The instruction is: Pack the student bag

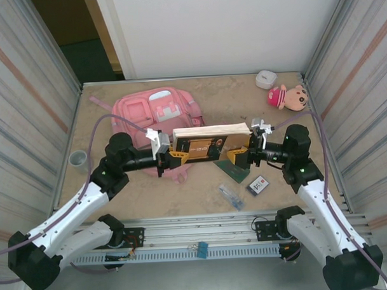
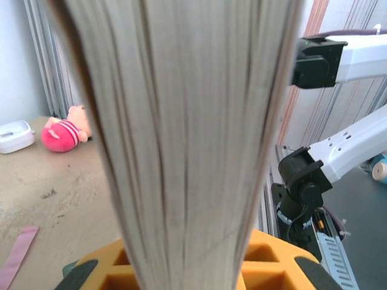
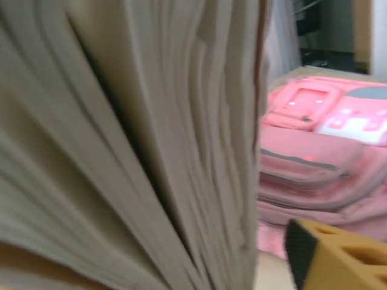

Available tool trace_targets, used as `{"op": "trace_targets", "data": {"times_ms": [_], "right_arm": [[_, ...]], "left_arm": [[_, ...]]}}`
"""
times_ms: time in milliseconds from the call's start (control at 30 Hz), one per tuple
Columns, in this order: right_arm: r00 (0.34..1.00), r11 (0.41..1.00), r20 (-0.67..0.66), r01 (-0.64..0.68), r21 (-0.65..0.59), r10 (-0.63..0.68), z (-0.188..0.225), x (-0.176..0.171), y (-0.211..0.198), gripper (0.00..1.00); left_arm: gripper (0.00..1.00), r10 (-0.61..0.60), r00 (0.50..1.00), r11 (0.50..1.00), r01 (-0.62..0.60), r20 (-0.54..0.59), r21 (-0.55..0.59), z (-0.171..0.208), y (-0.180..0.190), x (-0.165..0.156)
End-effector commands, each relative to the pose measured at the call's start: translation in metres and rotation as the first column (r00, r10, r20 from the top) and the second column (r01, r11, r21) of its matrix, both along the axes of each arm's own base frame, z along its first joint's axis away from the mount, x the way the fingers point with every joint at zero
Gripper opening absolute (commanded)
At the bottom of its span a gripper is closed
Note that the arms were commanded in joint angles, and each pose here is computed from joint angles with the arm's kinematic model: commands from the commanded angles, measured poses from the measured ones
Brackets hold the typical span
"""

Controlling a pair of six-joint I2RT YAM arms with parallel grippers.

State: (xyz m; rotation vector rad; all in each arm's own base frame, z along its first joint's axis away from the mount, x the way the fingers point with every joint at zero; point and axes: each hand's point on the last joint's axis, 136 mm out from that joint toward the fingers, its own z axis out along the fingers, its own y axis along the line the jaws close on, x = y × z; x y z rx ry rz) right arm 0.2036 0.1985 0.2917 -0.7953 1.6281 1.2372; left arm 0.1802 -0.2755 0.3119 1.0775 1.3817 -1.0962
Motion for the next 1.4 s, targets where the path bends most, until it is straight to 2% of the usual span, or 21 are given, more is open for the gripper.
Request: {"op": "trace_targets", "data": {"times_ms": [0, 33, 100, 133, 167, 267, 333, 367, 467, 500, 567, 667, 767, 900, 1133, 1200, 1267, 1367], "right_arm": [[0.99, 0.988, 0.022, -0.143, 0.058, 0.141, 0.021, -0.017, 0.007, 0.65], [0.988, 0.987, 0.027, -0.151, 0.063, 0.149, 0.024, -0.018, 0.008, 0.59], [0.986, 0.984, 0.052, -0.164, 0.064, 0.161, 0.033, -0.02, 0.01, 0.4], [0.986, 0.985, 0.059, -0.16, 0.065, 0.157, 0.036, -0.02, 0.01, 0.26], [0.988, 0.988, 0.066, -0.143, 0.066, 0.139, 0.039, -0.017, 0.009, 0.0], [0.999, 0.997, 0.049, -0.024, 0.076, 0.02, 0.04, -0.001, -0.003, 0.0], [0.994, 0.99, 0.003, 0.107, 0.089, -0.108, 0.034, 0.016, -0.017, 0.0], [0.983, 0.979, -0.035, 0.18, 0.093, -0.178, 0.029, 0.025, -0.025, 0.0], [0.935, 0.941, -0.143, 0.334, 0.051, -0.324, 0.007, 0.041, -0.041, 0.0], [0.926, 0.936, -0.166, 0.35, 0.038, -0.34, 0.001, 0.042, -0.043, 0.0], [0.925, 0.938, -0.179, 0.345, 0.03, -0.335, -0.004, 0.04, -0.042, 0.0], [0.924, 0.937, -0.172, 0.349, 0.014, -0.341, -0.007, 0.038, -0.042, 0.0], [0.924, 0.935, -0.152, 0.354, 0.003, -0.35, -0.007, 0.035, -0.042, 0.0], [0.924, 0.933, -0.131, 0.36, -0.011, -0.358, -0.011, 0.031, -0.041, 0.0], [0.928, 0.937, -0.131, 0.349, -0.018, -0.348, -0.016, 0.026, -0.038, 0.0], [0.929, 0.937, -0.128, 0.348, -0.023, -0.348, -0.016, 0.025, -0.037, 0.0], [0.929, 0.937, -0.129, 0.347, -0.03, -0.348, -0.017, 0.024, -0.037, 0.0], [0.925, 0.936, -0.142, 0.348, -0.046, -0.351, -0.023, 0.024, -0.037, 0.0]], "left_arm": [[0.06, -0.008, 0.998, 0.997, 0.013, 0.062, -0.081, 0.029, 0.0, 0.0], [0.06, -0.006, 0.999, 0.998, 0.009, 0.049, -0.064, 0.024, -0.001, 0.002], [0.07, -0.002, 1.0, 0.999, 0.003, 0.029, -0.045, 0.017, -0.002, 0.005], [0.09, 0.008, 1.0, 0.999, -0.007, 0.019, -0.038, 0.014, -0.003, 0.008], [0.16, 0.043, 0.999, 0.999, -0.043, 0.007, -0.024, 0.011, -0.001, 0.014], [0.53, 0.23, 0.973, 0.969, -0.225, -0.031, 0.106, -0.014, 0.012, 0.042], [0.68, 0.337, 0.941, 0.916, -0.329, 0.005, 0.23, -0.035, 0.027, 0.056], [0.75, 0.39, 0.92, 0.873, -0.384, 0.043, 0.299, -0.048, 0.037, 0.064], [0.82, 0.515, 0.845, 0.71, -0.516, 0.146, 0.48, -0.084, 0.073, 0.086], [0.84, 0.538, 0.826, 0.655, -0.536, 0.169, 0.533, -0.096, 0.083, 0.093], [0.86, 0.563, 0.808, 0.577, -0.535, 0.174, 0.617, -0.118, 0.099, 0.104], [0.93, 0.584, 0.797, 0.504, -0.505, 0.155, 0.7, -0.144, 0.111, 0.121], [0.99, 0.608, 0.782, 0.462, -0.492, 0.141, 0.738, -0.16, 0.115, 0.138], [0.99, 0.589, 0.799, 0.441, -0.444, 0.122, 0.78, -0.181, 0.111, 0.153], [0.96, 0.591, 0.796, 0.35, -0.402, 0.133, 0.846, -0.218, 0.112, 0.179], [0.8, 0.593, 0.791, 0.333, -0.407, 0.147, 0.851, -0.223, 0.113, 0.185], [0.51, 0.596, 0.788, 0.321, -0.411, 0.155, 0.853, -0.224, 0.113, 0.189], [0.28, 0.616, 0.775, 0.352, -0.432, 0.142, 0.83, -0.208, 0.11, 0.186]]}}
